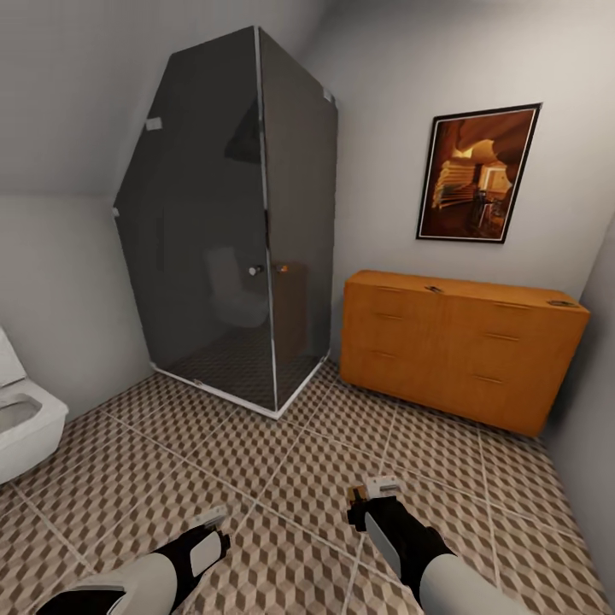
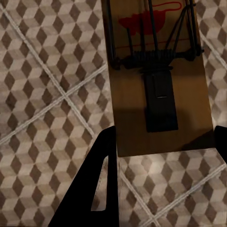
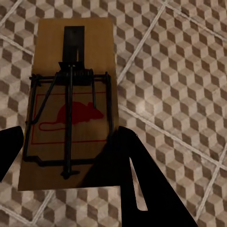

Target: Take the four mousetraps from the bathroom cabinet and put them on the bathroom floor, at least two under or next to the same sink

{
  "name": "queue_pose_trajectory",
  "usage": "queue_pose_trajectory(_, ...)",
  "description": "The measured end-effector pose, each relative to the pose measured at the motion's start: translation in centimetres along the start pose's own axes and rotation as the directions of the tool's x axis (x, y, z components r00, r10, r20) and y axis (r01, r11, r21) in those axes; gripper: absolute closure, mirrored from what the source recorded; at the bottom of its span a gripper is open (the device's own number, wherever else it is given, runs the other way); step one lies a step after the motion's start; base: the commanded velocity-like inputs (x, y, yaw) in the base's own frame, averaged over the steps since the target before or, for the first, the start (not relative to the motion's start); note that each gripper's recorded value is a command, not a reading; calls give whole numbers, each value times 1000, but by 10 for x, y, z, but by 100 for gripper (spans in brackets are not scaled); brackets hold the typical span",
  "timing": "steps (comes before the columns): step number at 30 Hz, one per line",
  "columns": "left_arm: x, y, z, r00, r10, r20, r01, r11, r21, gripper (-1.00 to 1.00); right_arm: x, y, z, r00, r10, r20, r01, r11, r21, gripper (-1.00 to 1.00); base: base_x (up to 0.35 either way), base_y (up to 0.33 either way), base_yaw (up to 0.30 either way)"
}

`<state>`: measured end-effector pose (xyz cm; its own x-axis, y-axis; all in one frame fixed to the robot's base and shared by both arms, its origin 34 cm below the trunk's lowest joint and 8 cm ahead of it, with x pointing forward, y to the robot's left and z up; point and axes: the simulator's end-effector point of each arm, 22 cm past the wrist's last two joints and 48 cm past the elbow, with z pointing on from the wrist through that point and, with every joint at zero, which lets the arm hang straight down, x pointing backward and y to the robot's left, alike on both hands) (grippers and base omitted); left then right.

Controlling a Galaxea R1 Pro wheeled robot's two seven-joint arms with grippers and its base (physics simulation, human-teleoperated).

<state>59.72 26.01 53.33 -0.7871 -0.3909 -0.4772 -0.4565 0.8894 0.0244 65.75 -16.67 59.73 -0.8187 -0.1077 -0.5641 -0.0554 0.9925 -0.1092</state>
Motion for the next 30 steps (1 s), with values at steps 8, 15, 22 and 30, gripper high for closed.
queue_pose_trajectory(8, 0, 0, 0, 1000, 0, 0, 0, 1000, 0, 100, 0, 0, 0, 1000, 0, 0, 0, 1000, 1, 100, 0, 0, 269)
queue_pose_trajectory(15, 0, 0, 0, 1000, 0, 0, 0, 1000, 1, 100, 1, 0, 0, 1000, 0, -2, 0, 1000, 2, 100, 0, 0, 269)
queue_pose_trajectory(22, 0, 0, 0, 1000, 1, 0, -1, 1000, 1, 100, 7, -1, 2, 1000, -5, -16, 5, 1000, 2, 100, 0, 0, 103)
queue_pose_trajectory(30, 0, 0, 0, 1000, 0, 0, 0, 1000, 1, 100, 7, -1, 2, 1000, -4, -16, 4, 1000, 2, 100, 0, 0, 212)
